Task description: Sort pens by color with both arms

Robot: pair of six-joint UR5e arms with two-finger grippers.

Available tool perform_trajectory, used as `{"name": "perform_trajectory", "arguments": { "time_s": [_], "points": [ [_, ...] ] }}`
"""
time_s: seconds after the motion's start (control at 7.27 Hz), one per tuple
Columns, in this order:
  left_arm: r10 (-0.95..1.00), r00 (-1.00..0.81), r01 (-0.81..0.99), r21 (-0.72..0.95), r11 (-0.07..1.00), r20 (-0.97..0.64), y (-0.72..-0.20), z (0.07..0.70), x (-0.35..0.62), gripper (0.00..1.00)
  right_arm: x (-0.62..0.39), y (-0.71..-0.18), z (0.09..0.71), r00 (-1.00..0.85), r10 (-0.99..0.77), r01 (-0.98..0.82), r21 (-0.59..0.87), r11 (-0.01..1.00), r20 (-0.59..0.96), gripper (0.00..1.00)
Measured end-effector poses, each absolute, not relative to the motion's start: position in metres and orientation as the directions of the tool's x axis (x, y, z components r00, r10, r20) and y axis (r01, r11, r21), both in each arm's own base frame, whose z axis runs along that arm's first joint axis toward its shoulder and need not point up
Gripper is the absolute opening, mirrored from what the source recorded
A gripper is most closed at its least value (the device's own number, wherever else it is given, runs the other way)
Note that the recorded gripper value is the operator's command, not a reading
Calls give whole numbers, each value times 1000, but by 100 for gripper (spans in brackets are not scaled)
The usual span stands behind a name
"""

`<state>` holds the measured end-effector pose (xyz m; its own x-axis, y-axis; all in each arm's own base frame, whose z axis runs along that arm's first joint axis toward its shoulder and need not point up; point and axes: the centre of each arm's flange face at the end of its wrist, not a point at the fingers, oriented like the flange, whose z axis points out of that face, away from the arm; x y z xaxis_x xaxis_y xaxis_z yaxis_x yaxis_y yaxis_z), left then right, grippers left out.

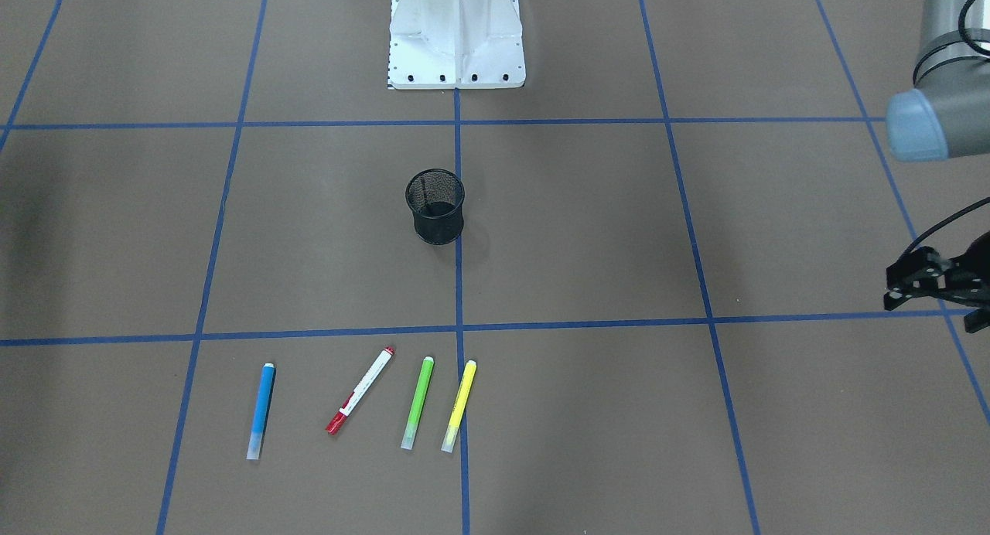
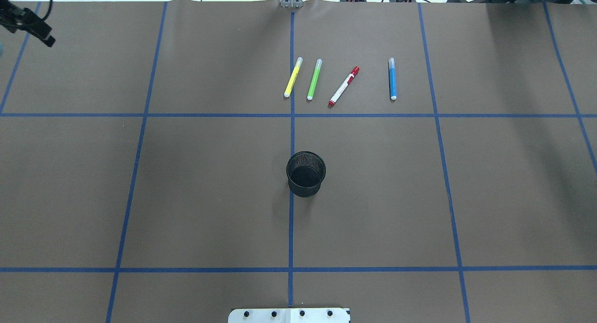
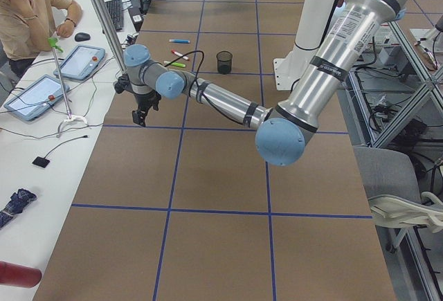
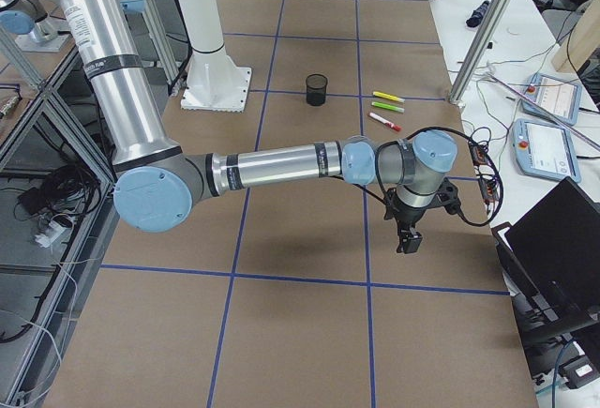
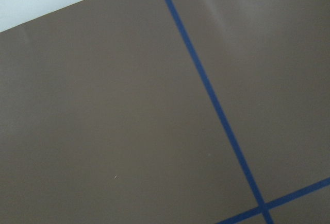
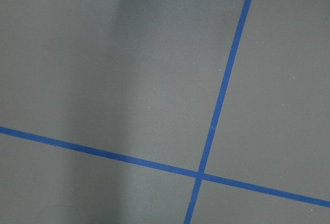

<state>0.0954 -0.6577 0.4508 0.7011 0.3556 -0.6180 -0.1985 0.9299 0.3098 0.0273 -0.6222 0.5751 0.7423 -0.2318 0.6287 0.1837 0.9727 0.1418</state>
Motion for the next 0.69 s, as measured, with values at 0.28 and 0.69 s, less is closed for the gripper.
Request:
{"name": "perform_trajectory", "arguments": {
  "time_s": [0.28, 0.69],
  "points": [
    [279, 736, -189, 208, 960, -617, -634, 507, 3, 100, 33, -609, 593, 743, -216, 177, 125, 976, 633, 99],
    [135, 732, -104, 86, 991, -668, -573, 588, -67, 100, 39, -603, 600, 744, -203, 167, 116, 979, 636, 99]
  ]
}}
